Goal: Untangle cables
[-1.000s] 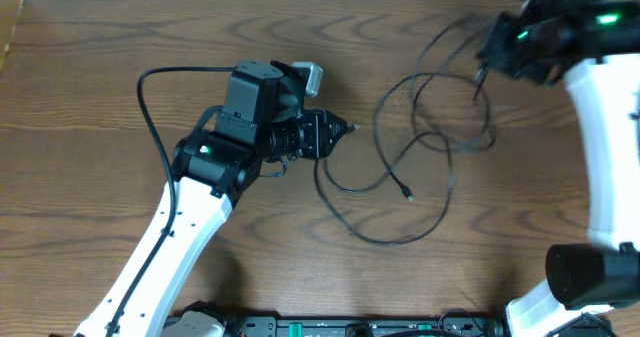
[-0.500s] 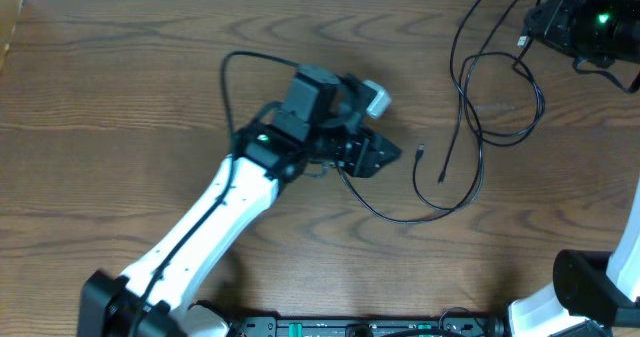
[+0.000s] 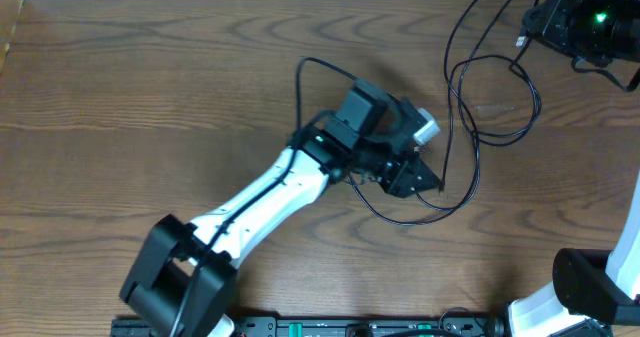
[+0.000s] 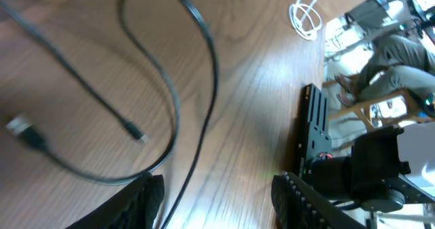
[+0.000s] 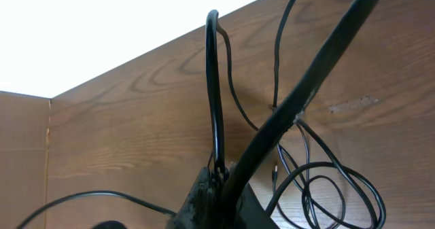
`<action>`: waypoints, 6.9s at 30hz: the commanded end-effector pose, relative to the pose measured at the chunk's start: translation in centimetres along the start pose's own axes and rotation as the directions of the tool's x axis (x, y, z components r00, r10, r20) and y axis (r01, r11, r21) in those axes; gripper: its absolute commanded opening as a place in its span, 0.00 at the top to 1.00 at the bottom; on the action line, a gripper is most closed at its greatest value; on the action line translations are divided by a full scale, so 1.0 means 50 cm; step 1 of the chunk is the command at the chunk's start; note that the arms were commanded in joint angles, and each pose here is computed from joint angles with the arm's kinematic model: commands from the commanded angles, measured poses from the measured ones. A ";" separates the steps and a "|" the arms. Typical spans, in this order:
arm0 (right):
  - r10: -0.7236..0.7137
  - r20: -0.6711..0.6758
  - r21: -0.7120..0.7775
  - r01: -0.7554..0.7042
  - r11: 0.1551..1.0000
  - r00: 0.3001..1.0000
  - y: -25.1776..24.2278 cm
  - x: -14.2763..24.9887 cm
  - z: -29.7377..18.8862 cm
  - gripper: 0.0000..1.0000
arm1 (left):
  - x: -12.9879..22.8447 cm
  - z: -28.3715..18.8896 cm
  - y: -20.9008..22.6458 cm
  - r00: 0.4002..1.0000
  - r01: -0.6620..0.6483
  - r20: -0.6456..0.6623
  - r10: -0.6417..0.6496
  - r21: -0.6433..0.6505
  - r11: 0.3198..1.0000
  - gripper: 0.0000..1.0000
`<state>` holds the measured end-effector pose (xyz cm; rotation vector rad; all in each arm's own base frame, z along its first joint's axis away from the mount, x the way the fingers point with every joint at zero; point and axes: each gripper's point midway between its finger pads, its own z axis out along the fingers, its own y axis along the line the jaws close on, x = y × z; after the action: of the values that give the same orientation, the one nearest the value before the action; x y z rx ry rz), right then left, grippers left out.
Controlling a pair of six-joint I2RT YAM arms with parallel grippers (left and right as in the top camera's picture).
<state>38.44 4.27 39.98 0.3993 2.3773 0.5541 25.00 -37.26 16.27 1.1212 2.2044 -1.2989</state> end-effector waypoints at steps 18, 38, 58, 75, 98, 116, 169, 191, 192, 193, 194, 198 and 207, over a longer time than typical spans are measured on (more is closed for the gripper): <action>-0.017 -0.025 -0.006 0.017 1.000 1.000 0.002 0.013 -0.002 0.99 | -0.032 0.137 0.050 0.983 0.141 0.149 -0.106 -0.252 0.957 0.44; -0.022 -0.030 0.007 0.022 1.000 0.999 -0.003 0.016 -0.002 0.99 | -0.002 0.233 0.027 0.979 0.170 0.147 -0.143 -0.187 0.967 0.44; -0.016 0.011 0.304 0.011 0.953 1.000 -0.117 0.008 -0.022 0.99 | 0.034 0.040 0.256 0.963 0.269 0.181 -0.198 -0.648 0.713 0.92; 0.252 0.197 0.509 -0.318 0.800 0.948 -0.390 -0.046 -0.141 0.99 | -0.023 -0.485 0.326 0.834 0.542 0.531 -0.149 -0.742 0.394 0.92; 0.253 -0.166 0.554 -0.122 0.824 0.953 -0.445 0.098 0.137 0.99 | -0.064 -0.604 0.215 0.749 0.600 0.660 -0.061 -0.636 0.485 0.92; 0.423 -0.075 0.665 -0.270 0.696 0.903 -0.604 0.140 0.123 0.99 | -0.015 -0.944 -0.021 0.470 0.740 0.801 0.371 -0.587 0.330 0.92; -0.241 -0.651 0.185 0.459 0.869 0.720 -0.319 0.326 0.280 0.11 | -0.035 -0.721 0.175 0.657 0.674 0.753 -0.041 -0.562 0.478 0.91; -0.285 -0.762 0.036 0.477 0.878 0.582 -0.307 0.493 0.409 0.10 | -0.037 -0.705 0.168 0.678 0.648 0.733 -0.057 -0.560 0.517 0.90; -0.272 -0.767 0.045 0.472 0.881 0.581 -0.309 0.498 0.414 0.10 | -0.036 -0.705 0.168 0.680 0.648 0.731 -0.059 -0.561 0.516 0.89; -0.263 -0.775 0.047 0.467 0.883 0.575 -0.312 0.504 0.419 0.11 | -0.034 -0.703 0.168 0.685 0.645 0.726 -0.060 -0.565 0.515 0.89; -0.257 -0.781 0.049 0.466 0.884 0.570 -0.315 0.508 0.423 0.12 | -0.032 -0.703 0.169 0.687 0.645 0.724 -0.062 -0.567 0.513 0.90; -0.238 -0.795 0.059 0.462 0.885 0.558 -0.323 0.521 0.438 0.19 | -0.030 -0.702 0.169 0.688 0.645 0.722 -0.066 -0.568 0.512 0.89; -0.233 -0.801 0.060 0.461 0.885 0.552 -0.329 0.528 0.449 0.28 | -0.023 -0.698 0.170 0.691 0.649 0.718 -0.081 -0.567 0.506 0.89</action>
<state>31.73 7.21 3.06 -0.3170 3.2656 0.2170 35.67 -5.57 30.21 -0.2236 2.1167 -0.4625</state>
